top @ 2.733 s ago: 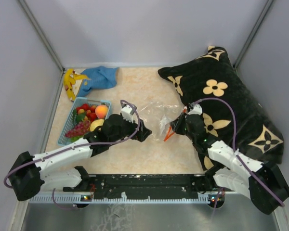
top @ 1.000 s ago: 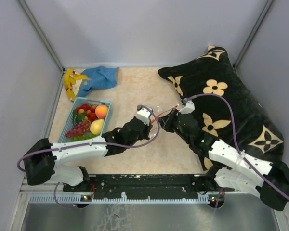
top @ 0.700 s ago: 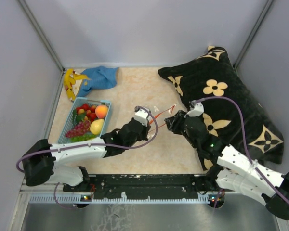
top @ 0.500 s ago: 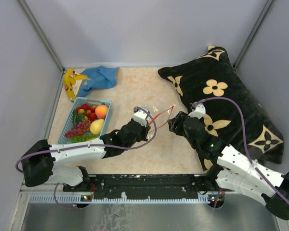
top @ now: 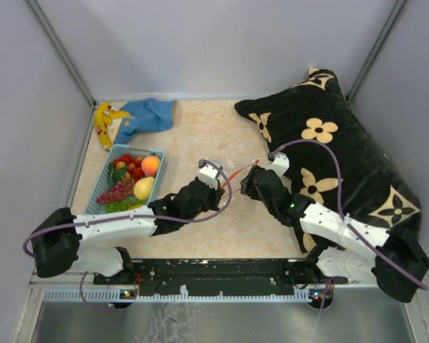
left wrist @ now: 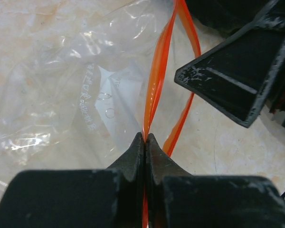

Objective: Place the food in the zip-top bag and seal the zipper
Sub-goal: Open the zipper of the food storage bag.

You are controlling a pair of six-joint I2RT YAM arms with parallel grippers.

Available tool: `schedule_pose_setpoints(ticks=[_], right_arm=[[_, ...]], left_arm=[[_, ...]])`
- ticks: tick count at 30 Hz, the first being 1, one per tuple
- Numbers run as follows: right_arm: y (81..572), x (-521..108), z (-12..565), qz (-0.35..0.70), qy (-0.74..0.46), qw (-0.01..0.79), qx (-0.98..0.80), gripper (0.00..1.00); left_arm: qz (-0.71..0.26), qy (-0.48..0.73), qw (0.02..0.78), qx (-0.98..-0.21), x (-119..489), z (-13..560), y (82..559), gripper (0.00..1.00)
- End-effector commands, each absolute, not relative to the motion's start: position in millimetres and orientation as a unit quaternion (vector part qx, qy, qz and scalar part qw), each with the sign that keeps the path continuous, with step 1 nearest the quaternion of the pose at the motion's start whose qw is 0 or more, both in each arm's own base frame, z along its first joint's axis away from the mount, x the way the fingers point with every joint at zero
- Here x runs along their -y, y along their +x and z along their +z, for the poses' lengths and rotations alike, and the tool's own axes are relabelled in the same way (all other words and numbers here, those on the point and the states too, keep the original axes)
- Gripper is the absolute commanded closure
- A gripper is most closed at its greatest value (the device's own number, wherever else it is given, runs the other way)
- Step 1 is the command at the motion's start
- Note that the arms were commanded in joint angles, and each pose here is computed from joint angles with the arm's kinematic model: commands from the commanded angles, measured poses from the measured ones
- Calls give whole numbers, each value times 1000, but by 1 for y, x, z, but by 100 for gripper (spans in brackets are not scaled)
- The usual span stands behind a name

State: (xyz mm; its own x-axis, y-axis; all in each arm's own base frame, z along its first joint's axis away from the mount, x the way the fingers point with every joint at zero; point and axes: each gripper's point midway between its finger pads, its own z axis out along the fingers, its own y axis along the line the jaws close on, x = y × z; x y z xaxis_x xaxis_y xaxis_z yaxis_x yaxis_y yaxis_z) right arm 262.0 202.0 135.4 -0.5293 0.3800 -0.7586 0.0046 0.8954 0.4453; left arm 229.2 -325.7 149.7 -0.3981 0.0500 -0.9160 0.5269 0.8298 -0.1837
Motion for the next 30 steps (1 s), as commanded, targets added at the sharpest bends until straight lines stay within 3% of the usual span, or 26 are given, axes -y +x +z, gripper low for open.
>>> schedule_pose_setpoints(ticks=[1, 5, 11, 15, 22, 30], right_arm=[[282, -210, 148, 216, 145, 493, -830, 46], [285, -214, 140, 200, 132, 485, -841, 55], [286, -217, 149, 189, 100, 484, -849, 85], [284, -214, 157, 171, 84, 485, -853, 100], [282, -217, 177, 144, 57, 489, -858, 100], [282, -224, 191, 132, 35, 492, -860, 100]], left_arm=[[-257, 170, 522, -795, 330, 159, 225, 100], [-258, 172, 523, -794, 329, 158, 224, 100], [-256, 172, 525, -793, 329, 162, 225, 94], [-257, 179, 525, -792, 331, 166, 225, 76], [-245, 189, 523, -794, 337, 181, 229, 39], [-204, 179, 557, -785, 330, 199, 245, 25]])
